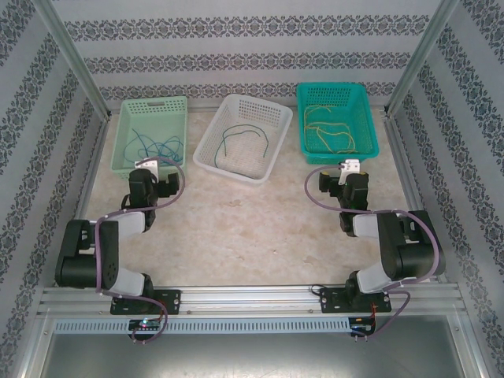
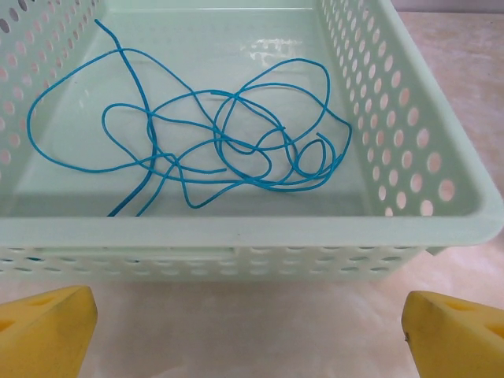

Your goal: Untangle the cables

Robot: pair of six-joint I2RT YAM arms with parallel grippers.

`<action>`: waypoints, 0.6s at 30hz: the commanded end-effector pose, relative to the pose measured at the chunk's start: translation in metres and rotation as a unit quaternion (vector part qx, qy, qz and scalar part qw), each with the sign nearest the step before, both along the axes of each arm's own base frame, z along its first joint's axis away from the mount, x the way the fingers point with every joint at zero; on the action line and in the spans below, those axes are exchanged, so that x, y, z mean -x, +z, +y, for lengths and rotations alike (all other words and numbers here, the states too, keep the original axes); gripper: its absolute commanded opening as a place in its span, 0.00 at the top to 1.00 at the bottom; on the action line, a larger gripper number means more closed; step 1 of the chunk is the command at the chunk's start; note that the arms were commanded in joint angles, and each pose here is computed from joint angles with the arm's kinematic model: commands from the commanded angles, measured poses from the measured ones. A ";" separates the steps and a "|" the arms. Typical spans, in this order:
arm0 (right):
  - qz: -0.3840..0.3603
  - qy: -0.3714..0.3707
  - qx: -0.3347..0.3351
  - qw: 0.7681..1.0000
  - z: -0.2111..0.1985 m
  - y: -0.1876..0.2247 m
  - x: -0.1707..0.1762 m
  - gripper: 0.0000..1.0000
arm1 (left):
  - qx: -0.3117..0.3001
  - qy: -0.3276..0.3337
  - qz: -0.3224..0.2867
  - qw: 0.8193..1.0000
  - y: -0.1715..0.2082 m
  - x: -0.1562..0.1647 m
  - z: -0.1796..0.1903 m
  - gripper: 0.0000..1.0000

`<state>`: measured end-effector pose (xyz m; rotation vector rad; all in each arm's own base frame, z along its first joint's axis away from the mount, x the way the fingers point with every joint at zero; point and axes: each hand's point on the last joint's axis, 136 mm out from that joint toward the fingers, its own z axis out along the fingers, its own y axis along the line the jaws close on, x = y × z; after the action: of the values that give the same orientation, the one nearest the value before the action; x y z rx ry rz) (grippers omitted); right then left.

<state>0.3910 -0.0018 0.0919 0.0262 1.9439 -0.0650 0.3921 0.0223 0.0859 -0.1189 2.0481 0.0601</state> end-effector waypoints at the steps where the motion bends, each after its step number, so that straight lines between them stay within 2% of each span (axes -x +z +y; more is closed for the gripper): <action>1: -0.033 0.020 -0.013 0.999 0.008 0.015 -0.006 0.02 | -0.011 -0.023 -0.044 0.999 -0.001 -0.008 -0.009 0.00; 18: -0.029 0.019 -0.014 0.999 0.007 0.014 -0.006 0.02 | -0.010 -0.034 -0.038 0.999 -0.003 -0.007 -0.012 0.01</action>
<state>0.3937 0.0031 0.0981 0.0088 1.9167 -0.0355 0.3916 0.0175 0.0685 -0.0788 2.0292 0.0453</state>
